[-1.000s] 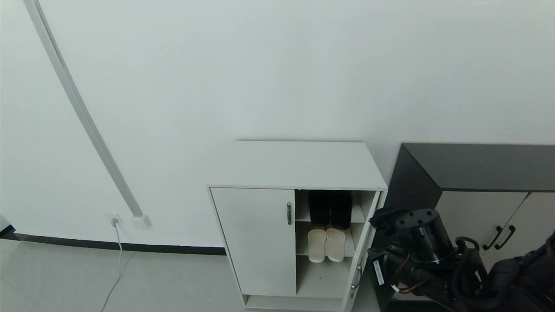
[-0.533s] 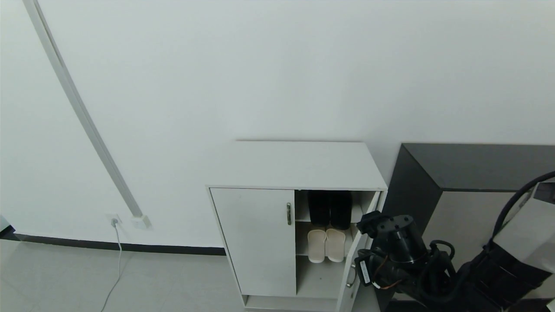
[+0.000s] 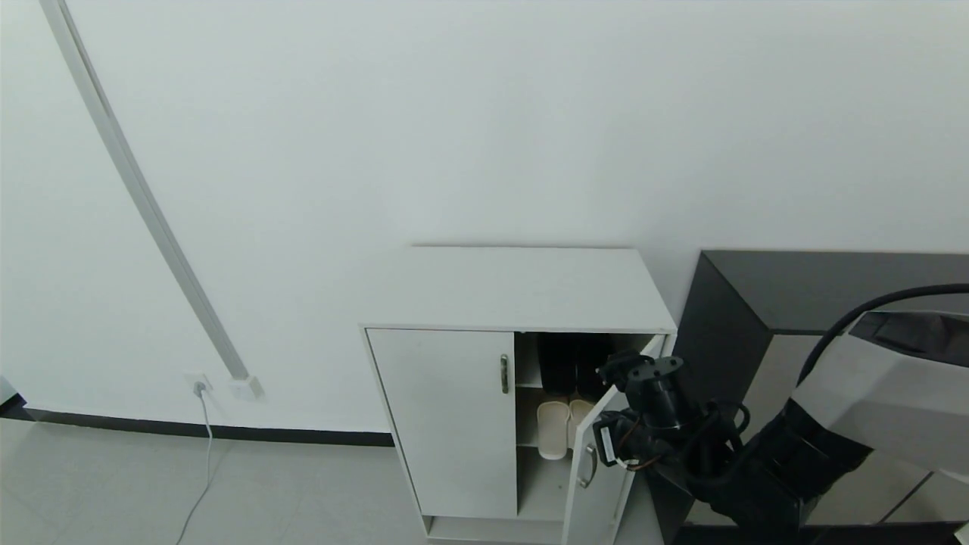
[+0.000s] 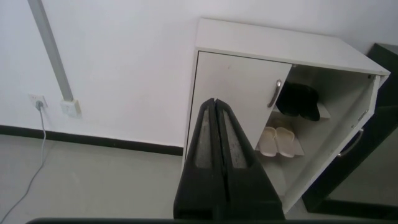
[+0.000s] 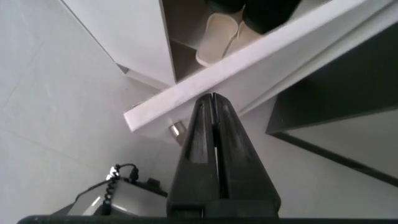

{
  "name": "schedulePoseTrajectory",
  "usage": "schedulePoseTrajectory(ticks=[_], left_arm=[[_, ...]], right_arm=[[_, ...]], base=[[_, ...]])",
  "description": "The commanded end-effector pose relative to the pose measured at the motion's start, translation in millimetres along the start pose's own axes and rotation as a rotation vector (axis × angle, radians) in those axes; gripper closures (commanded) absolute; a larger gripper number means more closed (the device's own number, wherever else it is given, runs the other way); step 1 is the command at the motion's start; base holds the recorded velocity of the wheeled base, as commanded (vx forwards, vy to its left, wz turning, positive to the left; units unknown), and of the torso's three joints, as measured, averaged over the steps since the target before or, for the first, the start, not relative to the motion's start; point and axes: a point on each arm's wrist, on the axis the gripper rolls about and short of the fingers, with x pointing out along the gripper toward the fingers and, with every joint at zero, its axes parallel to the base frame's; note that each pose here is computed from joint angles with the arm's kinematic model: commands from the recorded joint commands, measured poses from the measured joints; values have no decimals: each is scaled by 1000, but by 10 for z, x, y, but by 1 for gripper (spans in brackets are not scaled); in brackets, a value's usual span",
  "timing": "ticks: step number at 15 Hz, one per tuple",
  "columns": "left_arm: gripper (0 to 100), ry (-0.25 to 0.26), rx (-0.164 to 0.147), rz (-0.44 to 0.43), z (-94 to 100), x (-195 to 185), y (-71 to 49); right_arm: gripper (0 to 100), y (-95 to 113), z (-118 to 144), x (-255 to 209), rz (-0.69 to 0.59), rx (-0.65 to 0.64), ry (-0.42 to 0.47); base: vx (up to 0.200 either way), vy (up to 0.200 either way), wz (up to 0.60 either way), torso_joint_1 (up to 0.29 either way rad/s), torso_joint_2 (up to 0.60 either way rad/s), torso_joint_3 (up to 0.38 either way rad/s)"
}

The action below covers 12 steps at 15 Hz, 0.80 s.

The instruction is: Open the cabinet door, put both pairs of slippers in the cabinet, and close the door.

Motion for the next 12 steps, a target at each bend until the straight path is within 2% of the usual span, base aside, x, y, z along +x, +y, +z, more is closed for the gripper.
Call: schedulePoseTrajectory(ticks=[1,7,12], left_arm=[[100,2,0,1,0,1,0],[100,2,0,1,0,1,0],[100,2,0,-1,0,1,0]], right_arm=[[100,17,38,152,-4,9,-14],[100,64,94,426,-9,25,-48],[100,134,197,652,-1,45,-115]], base=[[0,0,0,0,0,0],[0,0,0,0,0,0],[0,0,0,0,0,0]])
